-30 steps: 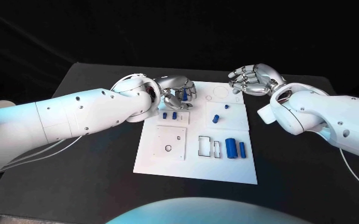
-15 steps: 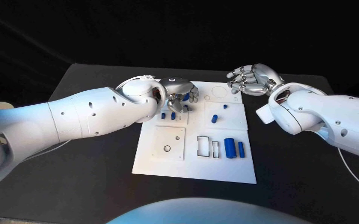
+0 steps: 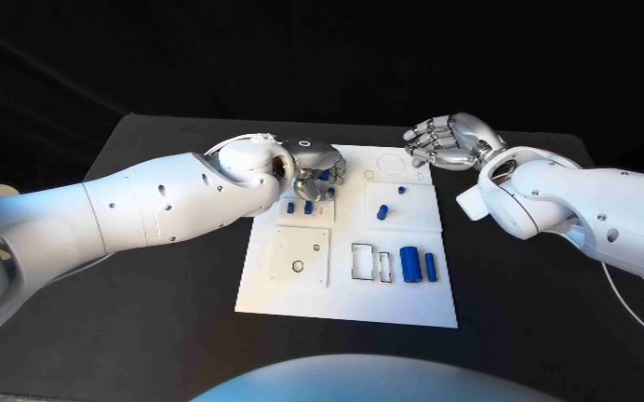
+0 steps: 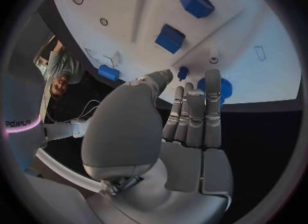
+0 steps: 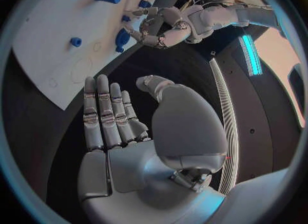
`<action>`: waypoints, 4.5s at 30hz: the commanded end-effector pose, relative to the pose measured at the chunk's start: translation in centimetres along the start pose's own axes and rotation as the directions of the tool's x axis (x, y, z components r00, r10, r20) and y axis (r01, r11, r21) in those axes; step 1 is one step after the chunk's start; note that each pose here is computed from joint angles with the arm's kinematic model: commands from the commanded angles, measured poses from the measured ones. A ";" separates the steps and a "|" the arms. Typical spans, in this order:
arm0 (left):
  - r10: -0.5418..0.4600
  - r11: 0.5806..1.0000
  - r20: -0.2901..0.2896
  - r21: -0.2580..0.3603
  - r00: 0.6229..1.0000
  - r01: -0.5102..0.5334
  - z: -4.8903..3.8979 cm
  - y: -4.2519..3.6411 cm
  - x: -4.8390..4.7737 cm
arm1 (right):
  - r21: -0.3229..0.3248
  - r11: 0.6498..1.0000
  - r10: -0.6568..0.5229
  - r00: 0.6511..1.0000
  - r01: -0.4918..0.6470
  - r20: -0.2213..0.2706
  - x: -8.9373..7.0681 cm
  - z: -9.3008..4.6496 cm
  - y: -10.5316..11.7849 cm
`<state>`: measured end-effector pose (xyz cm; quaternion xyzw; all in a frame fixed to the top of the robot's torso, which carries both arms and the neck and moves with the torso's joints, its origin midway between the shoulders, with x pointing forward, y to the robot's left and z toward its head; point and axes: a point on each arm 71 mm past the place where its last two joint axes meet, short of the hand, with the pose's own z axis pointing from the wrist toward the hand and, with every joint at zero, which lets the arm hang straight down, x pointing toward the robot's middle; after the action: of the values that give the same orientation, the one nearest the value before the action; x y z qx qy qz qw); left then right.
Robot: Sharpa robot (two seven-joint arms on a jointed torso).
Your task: Assemble the parts on the task board
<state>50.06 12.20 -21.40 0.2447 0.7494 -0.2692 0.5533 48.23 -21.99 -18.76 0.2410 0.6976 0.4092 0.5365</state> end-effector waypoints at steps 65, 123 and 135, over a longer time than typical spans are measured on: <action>-0.034 0.999 0.015 0.006 0.999 0.034 0.48 0.30 -0.14 | -0.009 1.000 -0.005 1.000 0.004 -0.008 0.2 0.0 0.1; -0.182 0.979 -0.024 -0.094 0.983 0.179 -3.73 4.30 -0.78 | -0.002 1.000 -0.007 1.000 0.007 -0.001 -0.1 0.1 -0.2; -0.184 0.979 -0.055 -0.095 0.981 0.178 -3.71 4.15 -0.58 | -0.007 1.000 -0.013 1.000 0.013 0.000 -0.1 0.1 -0.1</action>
<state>50.52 17.88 -20.33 0.1554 0.7893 -0.2767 0.5256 48.38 -22.20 -18.87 0.2420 0.6979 0.4060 0.5380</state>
